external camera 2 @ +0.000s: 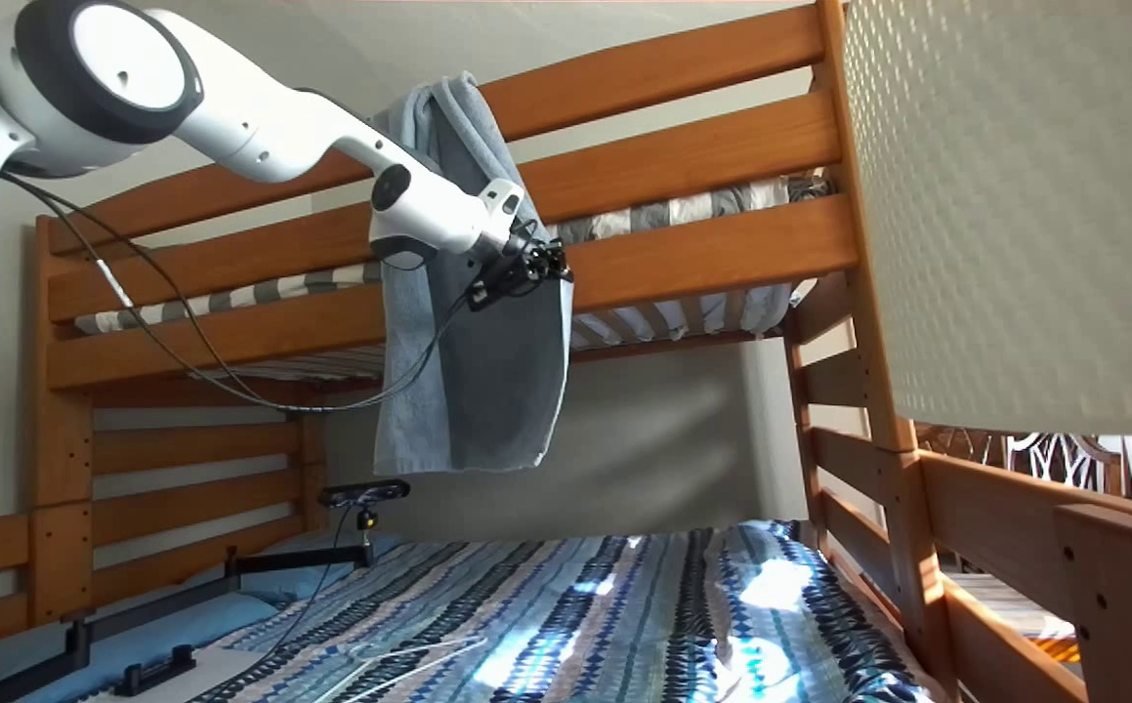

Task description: Remove the blue cloth and towel and put them on the bed

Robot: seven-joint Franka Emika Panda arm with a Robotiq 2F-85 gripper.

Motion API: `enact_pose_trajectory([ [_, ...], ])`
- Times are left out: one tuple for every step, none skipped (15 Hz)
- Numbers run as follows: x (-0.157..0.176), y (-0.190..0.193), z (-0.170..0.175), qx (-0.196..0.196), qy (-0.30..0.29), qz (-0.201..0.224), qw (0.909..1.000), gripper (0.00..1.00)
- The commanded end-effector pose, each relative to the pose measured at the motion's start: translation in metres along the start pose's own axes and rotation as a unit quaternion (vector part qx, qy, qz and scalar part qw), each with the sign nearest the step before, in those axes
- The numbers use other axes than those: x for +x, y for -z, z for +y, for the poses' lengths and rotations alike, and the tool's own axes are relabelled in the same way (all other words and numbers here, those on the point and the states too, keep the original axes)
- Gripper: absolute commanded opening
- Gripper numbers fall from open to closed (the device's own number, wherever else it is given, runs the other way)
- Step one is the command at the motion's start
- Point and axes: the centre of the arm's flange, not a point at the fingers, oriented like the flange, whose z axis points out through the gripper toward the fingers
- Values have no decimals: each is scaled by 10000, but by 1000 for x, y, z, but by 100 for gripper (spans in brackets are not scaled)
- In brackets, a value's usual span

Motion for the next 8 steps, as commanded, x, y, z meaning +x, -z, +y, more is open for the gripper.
enact_pose_trajectory([
  [-31,-34,36,-825,5,-546,9951,1],
  [-45,-42,48,-1036,-35,-691,9922,1],
  [-56,-47,57,-1204,-75,-828,9892,1],
  [-68,-52,66,-1362,-107,-955,9860,1],
  [-79,-57,74,-1490,-137,-1086,9828,1],
  [-90,-61,80,-1597,-180,-1226,9794,1],
  [-102,-65,86,-1686,-226,-1352,9761,1],
  [-112,-67,92,-1794,-269,-1489,9721,1],
])
